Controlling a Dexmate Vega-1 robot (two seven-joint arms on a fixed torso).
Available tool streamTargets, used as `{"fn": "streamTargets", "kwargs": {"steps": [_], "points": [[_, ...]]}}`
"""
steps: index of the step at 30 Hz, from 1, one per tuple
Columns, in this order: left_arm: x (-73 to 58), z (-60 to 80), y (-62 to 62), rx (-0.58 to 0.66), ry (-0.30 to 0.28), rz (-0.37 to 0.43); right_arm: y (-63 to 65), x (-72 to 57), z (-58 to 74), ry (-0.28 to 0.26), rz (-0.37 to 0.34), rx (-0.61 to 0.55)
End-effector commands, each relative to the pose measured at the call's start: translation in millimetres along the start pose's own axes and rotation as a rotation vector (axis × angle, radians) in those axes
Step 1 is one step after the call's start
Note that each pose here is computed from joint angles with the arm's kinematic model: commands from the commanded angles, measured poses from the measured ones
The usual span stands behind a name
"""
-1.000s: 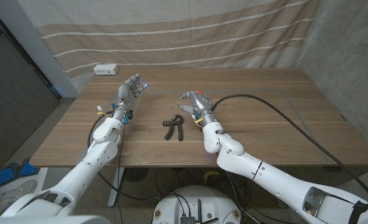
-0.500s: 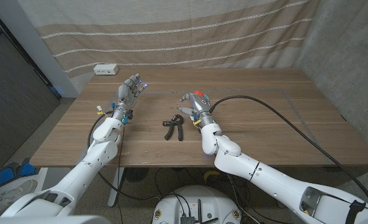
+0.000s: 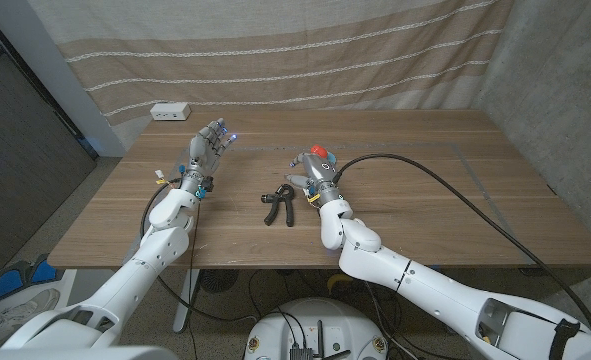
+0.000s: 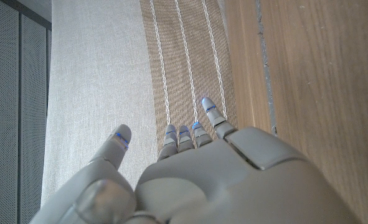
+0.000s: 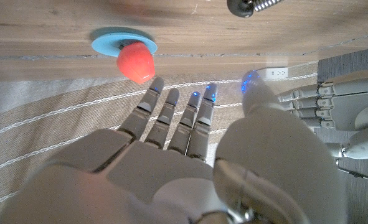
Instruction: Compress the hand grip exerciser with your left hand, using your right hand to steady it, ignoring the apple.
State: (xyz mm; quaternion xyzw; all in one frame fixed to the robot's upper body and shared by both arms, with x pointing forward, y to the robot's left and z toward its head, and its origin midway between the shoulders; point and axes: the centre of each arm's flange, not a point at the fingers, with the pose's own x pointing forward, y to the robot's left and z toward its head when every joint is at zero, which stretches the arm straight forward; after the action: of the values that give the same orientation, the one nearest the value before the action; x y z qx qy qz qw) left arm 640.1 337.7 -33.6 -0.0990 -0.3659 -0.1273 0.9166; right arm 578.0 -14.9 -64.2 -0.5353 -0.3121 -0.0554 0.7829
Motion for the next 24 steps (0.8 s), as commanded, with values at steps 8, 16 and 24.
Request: {"fn": "streamTargets", "kwargs": {"steps": [8,16,24], "points": [[-2.8,-2.1,0.8,-0.009,-0.004,0.005,6.1,-4.2,8.9,0.052,0.026,-0.026],[-3.5,-2.8,1.5,-0.013,-0.006,0.001,10.1,-4.7,16.6,0.101,0.026,-0.086],[-5.5,-3.7,4.4,-0.018,-0.012,0.003,13.8,-5.7,23.3,0.118,0.042,-0.119]]}}
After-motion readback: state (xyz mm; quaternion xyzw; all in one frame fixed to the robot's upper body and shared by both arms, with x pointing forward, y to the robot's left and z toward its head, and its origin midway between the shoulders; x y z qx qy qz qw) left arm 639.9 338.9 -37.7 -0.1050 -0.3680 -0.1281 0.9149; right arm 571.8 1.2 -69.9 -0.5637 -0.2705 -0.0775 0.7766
